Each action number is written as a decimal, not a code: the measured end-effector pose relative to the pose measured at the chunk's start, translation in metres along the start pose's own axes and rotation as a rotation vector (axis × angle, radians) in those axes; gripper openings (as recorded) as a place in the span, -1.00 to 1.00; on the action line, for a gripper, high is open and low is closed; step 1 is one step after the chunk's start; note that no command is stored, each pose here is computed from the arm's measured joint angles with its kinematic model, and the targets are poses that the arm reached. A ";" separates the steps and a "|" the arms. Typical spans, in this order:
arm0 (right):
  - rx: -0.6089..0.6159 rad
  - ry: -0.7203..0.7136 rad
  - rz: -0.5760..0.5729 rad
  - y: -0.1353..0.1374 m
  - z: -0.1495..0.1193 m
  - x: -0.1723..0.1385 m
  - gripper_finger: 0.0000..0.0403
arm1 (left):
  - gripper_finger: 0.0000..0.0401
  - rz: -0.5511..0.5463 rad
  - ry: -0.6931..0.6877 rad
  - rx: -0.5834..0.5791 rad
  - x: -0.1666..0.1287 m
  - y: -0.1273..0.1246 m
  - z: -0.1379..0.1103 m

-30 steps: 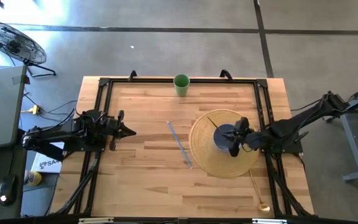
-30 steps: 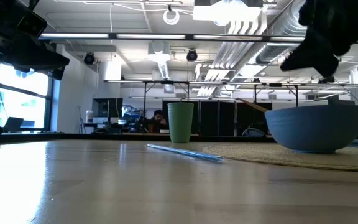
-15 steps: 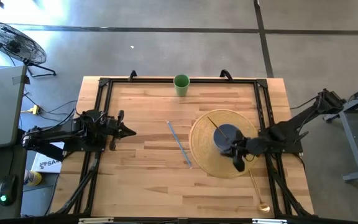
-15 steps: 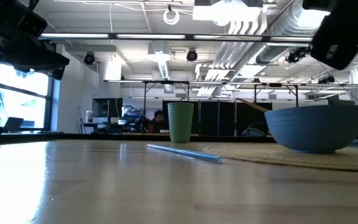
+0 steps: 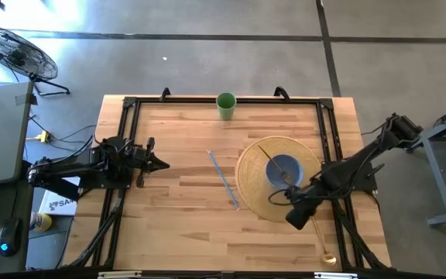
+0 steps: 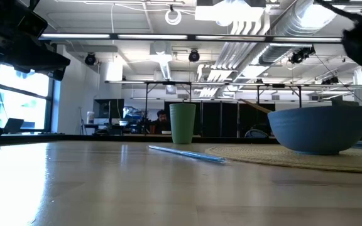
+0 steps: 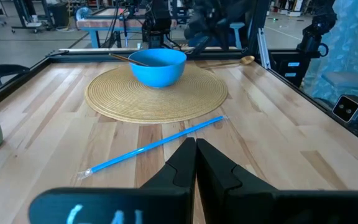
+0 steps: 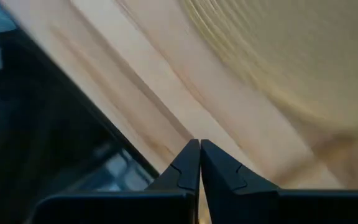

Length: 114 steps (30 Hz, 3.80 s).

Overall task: Pick & Place Utensil
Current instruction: Put the gold spoon into the blue bowl on the brown mat

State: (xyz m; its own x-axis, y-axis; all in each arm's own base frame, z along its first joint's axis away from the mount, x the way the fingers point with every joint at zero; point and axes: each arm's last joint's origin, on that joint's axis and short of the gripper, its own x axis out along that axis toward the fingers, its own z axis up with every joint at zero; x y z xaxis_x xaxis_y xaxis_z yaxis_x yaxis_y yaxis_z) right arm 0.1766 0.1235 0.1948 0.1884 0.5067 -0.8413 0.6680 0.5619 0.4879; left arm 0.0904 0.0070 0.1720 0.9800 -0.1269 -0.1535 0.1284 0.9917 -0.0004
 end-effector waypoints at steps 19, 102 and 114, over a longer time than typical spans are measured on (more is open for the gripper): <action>0.465 -0.013 -0.265 -0.017 -0.040 0.021 -0.51 | -0.95 0.000 0.000 0.000 0.000 0.000 0.000; 0.459 0.160 -0.370 -0.036 -0.040 0.080 -0.59 | -0.95 0.000 0.000 0.000 0.000 0.000 0.000; 0.438 0.160 -0.356 -0.035 -0.038 0.080 -0.91 | -0.95 0.000 0.000 0.000 0.000 0.000 0.000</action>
State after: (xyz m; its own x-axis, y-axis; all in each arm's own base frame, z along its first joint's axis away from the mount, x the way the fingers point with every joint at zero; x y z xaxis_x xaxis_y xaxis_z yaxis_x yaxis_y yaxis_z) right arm 0.1408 0.1694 0.1193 -0.1904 0.4481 -0.8735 0.9118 0.4105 0.0118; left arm 0.0904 0.0070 0.1720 0.9800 -0.1269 -0.1535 0.1284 0.9917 -0.0002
